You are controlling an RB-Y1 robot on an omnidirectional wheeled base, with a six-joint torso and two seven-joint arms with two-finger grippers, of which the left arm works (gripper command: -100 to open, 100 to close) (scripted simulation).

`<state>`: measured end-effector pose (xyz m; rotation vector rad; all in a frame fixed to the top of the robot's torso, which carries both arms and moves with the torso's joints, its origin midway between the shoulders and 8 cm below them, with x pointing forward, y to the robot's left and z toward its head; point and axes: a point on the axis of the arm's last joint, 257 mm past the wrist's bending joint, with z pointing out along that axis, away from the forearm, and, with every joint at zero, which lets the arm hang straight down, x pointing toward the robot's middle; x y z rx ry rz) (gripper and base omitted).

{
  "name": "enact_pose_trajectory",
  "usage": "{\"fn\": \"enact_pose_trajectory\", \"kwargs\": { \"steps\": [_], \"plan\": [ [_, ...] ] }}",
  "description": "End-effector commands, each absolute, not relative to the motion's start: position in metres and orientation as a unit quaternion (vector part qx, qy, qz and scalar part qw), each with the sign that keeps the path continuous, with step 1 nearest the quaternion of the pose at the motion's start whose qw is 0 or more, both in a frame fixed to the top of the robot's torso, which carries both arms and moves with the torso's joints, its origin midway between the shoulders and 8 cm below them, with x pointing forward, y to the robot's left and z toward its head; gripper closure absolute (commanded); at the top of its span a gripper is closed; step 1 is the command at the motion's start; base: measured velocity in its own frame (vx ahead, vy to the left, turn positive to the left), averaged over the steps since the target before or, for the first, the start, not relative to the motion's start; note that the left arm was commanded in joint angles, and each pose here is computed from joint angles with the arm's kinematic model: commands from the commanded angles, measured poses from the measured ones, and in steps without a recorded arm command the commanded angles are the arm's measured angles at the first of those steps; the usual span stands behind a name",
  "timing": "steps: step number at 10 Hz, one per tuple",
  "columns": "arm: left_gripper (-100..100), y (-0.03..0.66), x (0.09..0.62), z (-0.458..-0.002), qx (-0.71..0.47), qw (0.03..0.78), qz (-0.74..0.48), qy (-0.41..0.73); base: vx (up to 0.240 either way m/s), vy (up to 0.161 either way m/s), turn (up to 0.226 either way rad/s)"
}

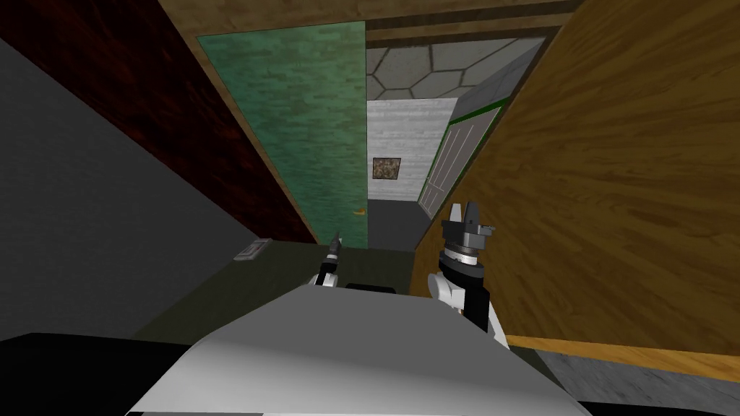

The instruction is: Pull the door open

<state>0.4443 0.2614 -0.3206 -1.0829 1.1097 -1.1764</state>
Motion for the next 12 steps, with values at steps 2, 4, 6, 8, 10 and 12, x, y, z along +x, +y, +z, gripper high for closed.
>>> {"fn": "enact_pose_trajectory", "kwargs": {
  "steps": [2, 4, 6, 8, 10, 12],
  "plan": [
    [-100, 0.253, 0.444, -0.338, -0.47, 0.551, -0.497, 0.478, 0.143, 0.04, -0.069],
    [-100, 0.245, 0.444, -0.351, -0.478, 0.542, -0.496, 0.483, 0.127, 0.012, -0.044],
    [-100, 0.239, 0.443, -0.359, -0.483, 0.535, -0.495, 0.486, 0.136, 0.012, -0.031],
    [-100, 0.234, 0.443, -0.366, -0.487, 0.53, -0.494, 0.488, 0.099, 0.014, -0.008],
    [-100, 0.226, 0.442, -0.375, -0.493, 0.521, -0.494, 0.491, 0.141, 0.001, -0.012],
    [-100, 0.216, 0.441, -0.384, -0.499, 0.513, -0.494, 0.493, 0.176, -0.034, 0.015]
  ]
}}
